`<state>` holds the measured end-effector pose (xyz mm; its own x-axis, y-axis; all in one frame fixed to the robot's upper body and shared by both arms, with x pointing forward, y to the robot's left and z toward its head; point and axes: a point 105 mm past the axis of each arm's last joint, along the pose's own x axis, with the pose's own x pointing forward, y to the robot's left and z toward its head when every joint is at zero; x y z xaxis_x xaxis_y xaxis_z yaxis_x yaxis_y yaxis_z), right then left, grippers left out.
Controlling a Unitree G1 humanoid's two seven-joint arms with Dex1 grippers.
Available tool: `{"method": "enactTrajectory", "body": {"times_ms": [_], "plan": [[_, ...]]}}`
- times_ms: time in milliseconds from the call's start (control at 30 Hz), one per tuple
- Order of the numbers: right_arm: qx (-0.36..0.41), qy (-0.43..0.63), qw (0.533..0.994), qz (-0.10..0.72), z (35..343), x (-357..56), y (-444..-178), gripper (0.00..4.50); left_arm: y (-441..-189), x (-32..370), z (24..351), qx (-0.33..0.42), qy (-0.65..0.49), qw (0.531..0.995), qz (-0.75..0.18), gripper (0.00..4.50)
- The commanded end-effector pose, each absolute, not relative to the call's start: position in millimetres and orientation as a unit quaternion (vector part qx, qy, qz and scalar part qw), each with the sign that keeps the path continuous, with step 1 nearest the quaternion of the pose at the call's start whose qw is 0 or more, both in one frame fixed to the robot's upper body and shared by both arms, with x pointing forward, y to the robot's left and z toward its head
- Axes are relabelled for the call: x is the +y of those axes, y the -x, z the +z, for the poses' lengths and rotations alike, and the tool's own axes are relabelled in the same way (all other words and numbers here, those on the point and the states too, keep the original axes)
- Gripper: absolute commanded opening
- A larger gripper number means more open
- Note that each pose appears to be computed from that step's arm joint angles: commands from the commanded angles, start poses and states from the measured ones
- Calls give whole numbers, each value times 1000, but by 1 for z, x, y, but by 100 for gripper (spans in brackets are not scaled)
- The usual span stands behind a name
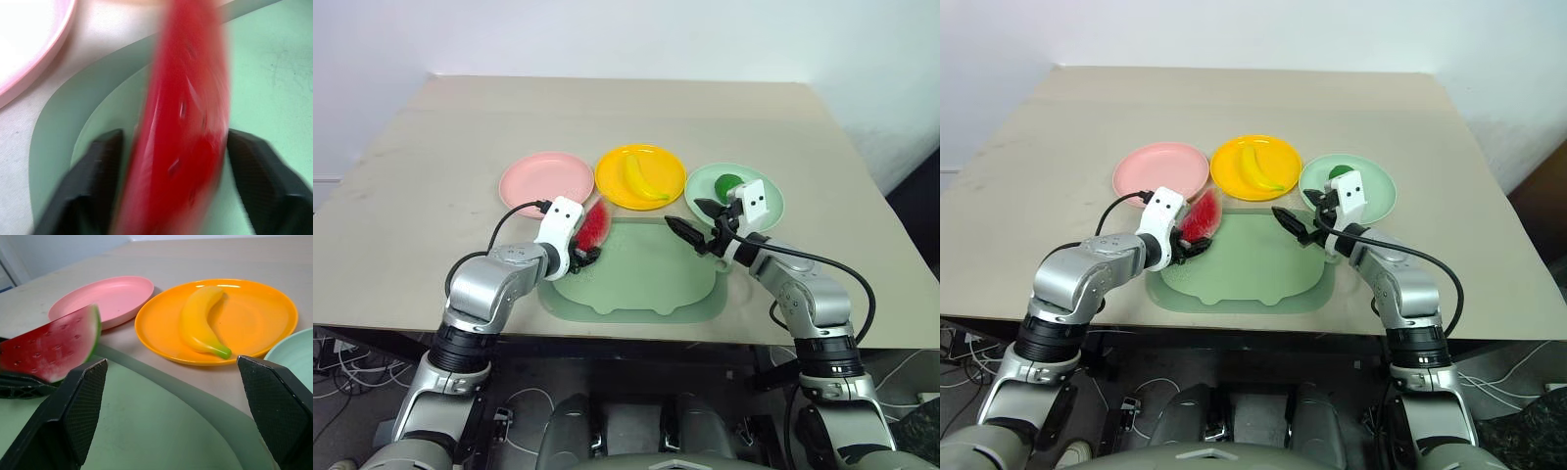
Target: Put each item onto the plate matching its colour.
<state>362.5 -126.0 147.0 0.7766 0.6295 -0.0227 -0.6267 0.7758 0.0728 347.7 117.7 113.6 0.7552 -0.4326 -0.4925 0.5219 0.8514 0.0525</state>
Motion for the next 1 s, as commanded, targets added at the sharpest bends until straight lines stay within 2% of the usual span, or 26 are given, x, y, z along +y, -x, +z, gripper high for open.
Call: {"method": "enactTrajectory", "body": {"times_ms": [33,133,400,567,633,767,867,1000], "plan": [[-10,-24,944,330,163,-128,-361,450,-344,118,110,247,-101,926,-267,205],[-10,-20,945,328,162,-130,-359,450,-345,124,115,234,-92,935,-248,171],[-6,-7,941,338,158,-125,-355,450,-342,137,132,190,-81,953,-220,170],[-10,-2,938,346,160,-122,-354,450,-331,159,127,195,-108,953,-204,170],[-10,2,938,346,160,-122,-355,450,-331,166,131,175,-112,957,-201,170],[-10,6,938,347,159,-122,-357,450,-358,180,162,87,-69,987,-113,170],[-9,8,937,348,159,-120,-358,450,-373,176,181,41,-39,995,-82,170],[-11,10,937,350,160,-119,-358,450,-393,181,194,28,-1,999,-35,170]]}}
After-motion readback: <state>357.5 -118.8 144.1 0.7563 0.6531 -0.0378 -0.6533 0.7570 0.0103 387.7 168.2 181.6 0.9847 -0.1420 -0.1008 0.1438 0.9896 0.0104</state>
